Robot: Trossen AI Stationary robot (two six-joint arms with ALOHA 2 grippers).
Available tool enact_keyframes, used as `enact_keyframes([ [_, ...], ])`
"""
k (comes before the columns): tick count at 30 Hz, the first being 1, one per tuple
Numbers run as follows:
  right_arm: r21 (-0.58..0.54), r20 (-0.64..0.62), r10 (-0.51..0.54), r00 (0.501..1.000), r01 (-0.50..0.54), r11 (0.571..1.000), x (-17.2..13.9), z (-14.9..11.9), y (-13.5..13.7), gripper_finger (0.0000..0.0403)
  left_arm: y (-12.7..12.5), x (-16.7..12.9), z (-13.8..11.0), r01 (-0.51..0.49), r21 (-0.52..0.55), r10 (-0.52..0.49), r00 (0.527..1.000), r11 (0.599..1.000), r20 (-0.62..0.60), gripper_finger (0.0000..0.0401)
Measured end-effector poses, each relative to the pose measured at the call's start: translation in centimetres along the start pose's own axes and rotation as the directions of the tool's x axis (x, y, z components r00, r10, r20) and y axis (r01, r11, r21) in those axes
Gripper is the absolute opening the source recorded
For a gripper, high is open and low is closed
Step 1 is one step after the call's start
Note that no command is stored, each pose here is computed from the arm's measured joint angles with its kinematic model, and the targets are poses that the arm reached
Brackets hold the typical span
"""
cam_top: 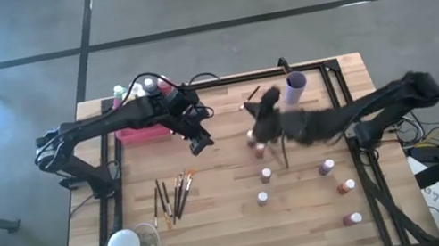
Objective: Pick & Place Paint Supplies
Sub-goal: Put the silver paint brush into the purple cup
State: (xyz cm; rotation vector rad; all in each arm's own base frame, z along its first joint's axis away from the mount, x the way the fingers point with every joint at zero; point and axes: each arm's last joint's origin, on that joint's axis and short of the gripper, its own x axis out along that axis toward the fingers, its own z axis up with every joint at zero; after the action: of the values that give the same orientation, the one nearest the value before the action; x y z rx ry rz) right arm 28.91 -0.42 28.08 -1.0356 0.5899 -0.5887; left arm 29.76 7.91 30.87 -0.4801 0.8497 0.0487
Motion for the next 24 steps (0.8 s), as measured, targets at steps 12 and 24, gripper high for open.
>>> enact_keyframes([
  [12,0.575,0.1,0.063,0.993,-0.109,0.811,-2.3,-9.8,-9.7,0.001,0.9,0.1,0.4,-0.317,0.055,0.312,0.946,0.947,0.086,0.017],
  [24,0.829,0.021,-0.053,0.998,0.012,0.559,-4.0,-13.9,-11.8,0.0011,1.4,1.0,0.3,-0.343,0.055,0.332,0.931,0.938,0.15,0.017],
])
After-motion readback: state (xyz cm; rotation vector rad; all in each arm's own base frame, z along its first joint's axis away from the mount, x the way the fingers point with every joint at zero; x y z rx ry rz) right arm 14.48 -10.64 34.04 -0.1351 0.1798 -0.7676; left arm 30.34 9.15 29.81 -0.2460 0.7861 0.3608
